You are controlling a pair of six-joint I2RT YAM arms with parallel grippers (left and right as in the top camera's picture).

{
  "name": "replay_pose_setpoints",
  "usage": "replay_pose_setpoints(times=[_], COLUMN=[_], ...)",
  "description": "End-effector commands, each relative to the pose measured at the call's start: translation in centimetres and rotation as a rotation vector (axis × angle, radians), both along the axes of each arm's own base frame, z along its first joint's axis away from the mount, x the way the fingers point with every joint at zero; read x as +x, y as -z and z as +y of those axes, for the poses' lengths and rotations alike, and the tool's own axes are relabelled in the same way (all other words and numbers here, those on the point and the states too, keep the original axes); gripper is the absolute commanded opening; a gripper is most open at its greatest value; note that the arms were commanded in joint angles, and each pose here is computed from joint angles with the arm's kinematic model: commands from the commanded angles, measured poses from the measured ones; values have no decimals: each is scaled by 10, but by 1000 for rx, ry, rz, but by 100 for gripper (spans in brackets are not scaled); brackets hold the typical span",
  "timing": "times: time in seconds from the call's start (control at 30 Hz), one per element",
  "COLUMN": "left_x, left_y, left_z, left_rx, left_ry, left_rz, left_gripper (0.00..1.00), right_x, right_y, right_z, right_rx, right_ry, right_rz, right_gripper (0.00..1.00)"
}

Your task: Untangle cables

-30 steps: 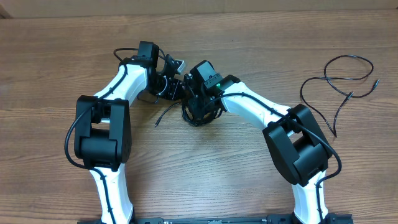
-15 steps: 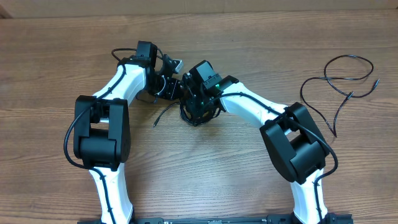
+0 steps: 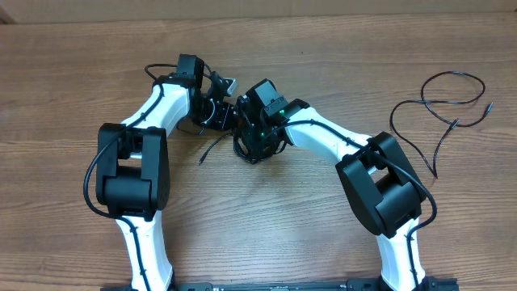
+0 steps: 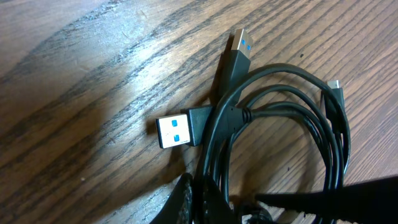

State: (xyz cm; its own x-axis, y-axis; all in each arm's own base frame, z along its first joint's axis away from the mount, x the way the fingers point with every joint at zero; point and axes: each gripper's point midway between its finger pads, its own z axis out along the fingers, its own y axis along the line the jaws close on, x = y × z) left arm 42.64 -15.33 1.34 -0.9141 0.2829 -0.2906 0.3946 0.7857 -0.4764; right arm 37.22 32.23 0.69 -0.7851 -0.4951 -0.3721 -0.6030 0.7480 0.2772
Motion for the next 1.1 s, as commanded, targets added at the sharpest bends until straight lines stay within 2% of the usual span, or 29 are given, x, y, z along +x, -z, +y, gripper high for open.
replay_pose_setpoints(times=[0.0, 0.1, 0.2, 0.37, 0.47, 0.57, 0.73, 0.97, 1.07], left_x=[1, 1, 1, 1, 3, 9, 12, 12, 12], left_y=[-12, -12, -12, -12, -11, -1, 3, 3, 3], left_z=[-18, -18, -18, -18, -17, 0, 9, 9, 9], left_rx=[-62, -63, -64, -65, -54, 51, 103, 100, 100], left_ry=[36, 31, 24, 9, -7, -88, -129, -143, -143], left_rz=[-18, -15, -11, -1, 2, 12, 15, 21, 21], left_gripper=[4, 4, 4, 4, 4, 4, 4, 4, 5], right_x=[-14, -14, -13, -12, -6, 9, 20, 20, 18], right_y=[22, 26, 28, 25, 3, -42, -103, -131, -126], right_z=[2, 2, 2, 3, 3, -4, -9, -19, -23], right_rx=[-29, -31, -31, -26, -16, 25, 158, 283, 266], right_ry=[-25, -25, -24, -24, -14, 91, 126, 126, 105], right_rz=[49, 52, 53, 48, 38, 37, 11, 66, 69], right_gripper=[17, 19, 5, 4, 4, 4, 4, 4, 4])
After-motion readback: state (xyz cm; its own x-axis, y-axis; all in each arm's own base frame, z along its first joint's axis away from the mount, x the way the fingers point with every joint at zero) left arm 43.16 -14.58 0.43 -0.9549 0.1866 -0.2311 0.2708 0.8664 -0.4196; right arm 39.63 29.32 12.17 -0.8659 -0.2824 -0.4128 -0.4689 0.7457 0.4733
